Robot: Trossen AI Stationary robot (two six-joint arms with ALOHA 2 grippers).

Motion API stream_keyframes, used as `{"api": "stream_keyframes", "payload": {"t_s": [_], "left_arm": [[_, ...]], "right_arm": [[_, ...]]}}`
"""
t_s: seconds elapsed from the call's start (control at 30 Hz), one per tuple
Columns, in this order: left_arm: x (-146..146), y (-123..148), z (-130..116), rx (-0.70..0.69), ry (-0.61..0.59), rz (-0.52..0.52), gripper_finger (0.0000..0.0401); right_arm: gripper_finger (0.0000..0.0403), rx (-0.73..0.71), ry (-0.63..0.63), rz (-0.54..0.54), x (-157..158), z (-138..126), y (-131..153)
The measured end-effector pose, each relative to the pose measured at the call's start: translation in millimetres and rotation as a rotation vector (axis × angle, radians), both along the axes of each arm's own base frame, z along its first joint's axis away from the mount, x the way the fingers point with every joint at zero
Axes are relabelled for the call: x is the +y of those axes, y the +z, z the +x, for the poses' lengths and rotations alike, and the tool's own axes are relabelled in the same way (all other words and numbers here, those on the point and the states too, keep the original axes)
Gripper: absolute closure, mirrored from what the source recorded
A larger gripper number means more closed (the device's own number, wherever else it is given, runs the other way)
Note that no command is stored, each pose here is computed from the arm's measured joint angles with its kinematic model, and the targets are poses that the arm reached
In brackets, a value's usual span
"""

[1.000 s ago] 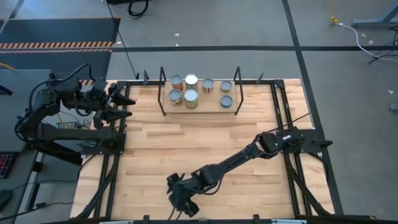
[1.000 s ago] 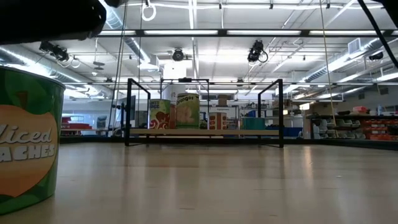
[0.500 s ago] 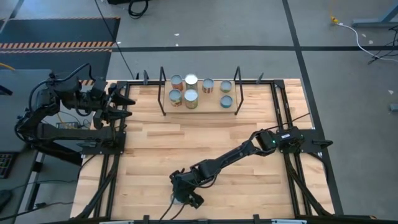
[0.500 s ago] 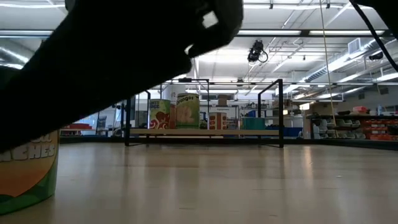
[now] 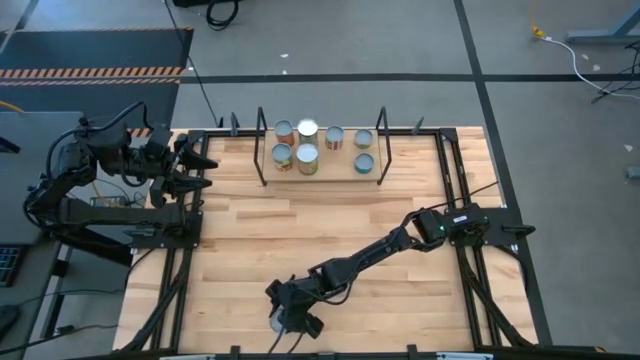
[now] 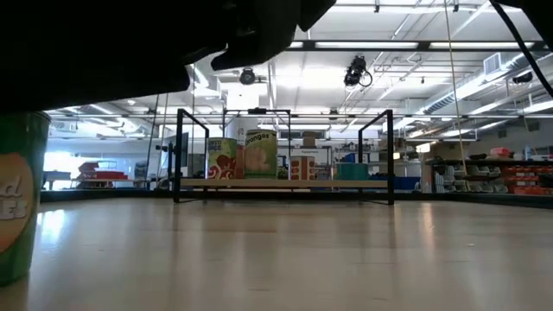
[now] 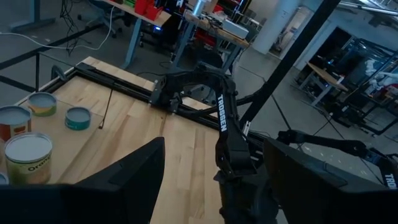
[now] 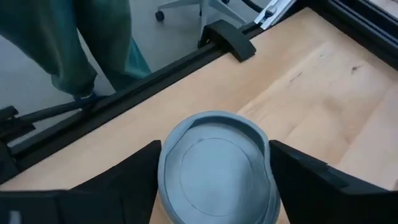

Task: Pick and place cans onto a shelf
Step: Put the canned sliced peaches on the shelf

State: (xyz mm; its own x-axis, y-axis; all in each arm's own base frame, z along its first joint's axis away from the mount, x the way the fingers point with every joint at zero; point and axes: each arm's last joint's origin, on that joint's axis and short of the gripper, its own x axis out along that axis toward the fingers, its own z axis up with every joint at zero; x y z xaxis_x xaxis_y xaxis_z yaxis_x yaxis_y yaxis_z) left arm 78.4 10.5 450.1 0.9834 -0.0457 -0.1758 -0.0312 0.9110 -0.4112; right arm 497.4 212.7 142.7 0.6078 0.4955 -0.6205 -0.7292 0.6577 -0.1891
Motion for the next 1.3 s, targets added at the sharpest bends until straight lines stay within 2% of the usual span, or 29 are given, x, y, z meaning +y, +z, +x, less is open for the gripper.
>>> {"api": "stream_keyframes", "payload": {"t_s": [0.07, 0.17, 0.23, 0.37, 0.47, 0.6, 0.67, 0.77, 0.97, 1.17, 1.3], "left_arm": [[0.0, 0.0, 0.1, 0.000, 0.000, 0.000, 0.0126], [0.0, 0.0, 0.0, 0.000, 0.000, 0.000, 0.0126], [0.0, 0.0, 0.0, 0.000, 0.000, 0.000, 0.0126], [0.0, 0.0, 0.0, 0.000, 0.000, 0.000, 0.0126], [0.0, 0.0, 0.1, 0.000, 0.000, 0.000, 0.0126], [0.0, 0.0, 0.0, 0.000, 0.000, 0.000, 0.0126], [0.0, 0.0, 0.0, 0.000, 0.000, 0.000, 0.0126], [0.0, 0.0, 0.1, 0.001, 0.000, -0.001, 0.0126], [0.1, 0.5, 0.2, -0.005, 0.000, 0.001, 0.0126], [0.0, 0.7, 0.1, -0.008, 0.000, 0.002, 0.0126], [0.1, 0.9, 0.2, -0.009, 0.000, 0.002, 0.0126]], "right_arm": [[0.0134, 0.017, -0.023, -0.046, -2.3, -3.6, 6.4], [0.0143, 0.031, -0.168, -0.132, -9.7, -10.4, 27.1], [0.0151, 0.019, -0.278, -0.150, -22.2, -14.6, 54.0], [0.0182, -0.028, -0.481, -0.148, -67.2, -23.8, 116.7], [0.0206, -0.016, -0.541, -0.145, -102.0, -31.0, 143.3], [0.0217, -0.037, -0.565, -0.107, -131.1, -32.3, 160.5], [0.0211, -0.019, -0.537, -0.088, -140.8, -27.7, 154.9], [0.0190, 0.005, -0.496, -0.024, -148.9, -12.1, 132.1], [0.0123, -0.092, -0.449, 0.072, -145.1, 25.4, 79.3], [0.0062, -0.034, -0.400, 0.211, -136.9, 40.5, 34.4], [0.0042, 0.038, -0.425, 0.227, -134.8, 42.4, 8.8]]}}
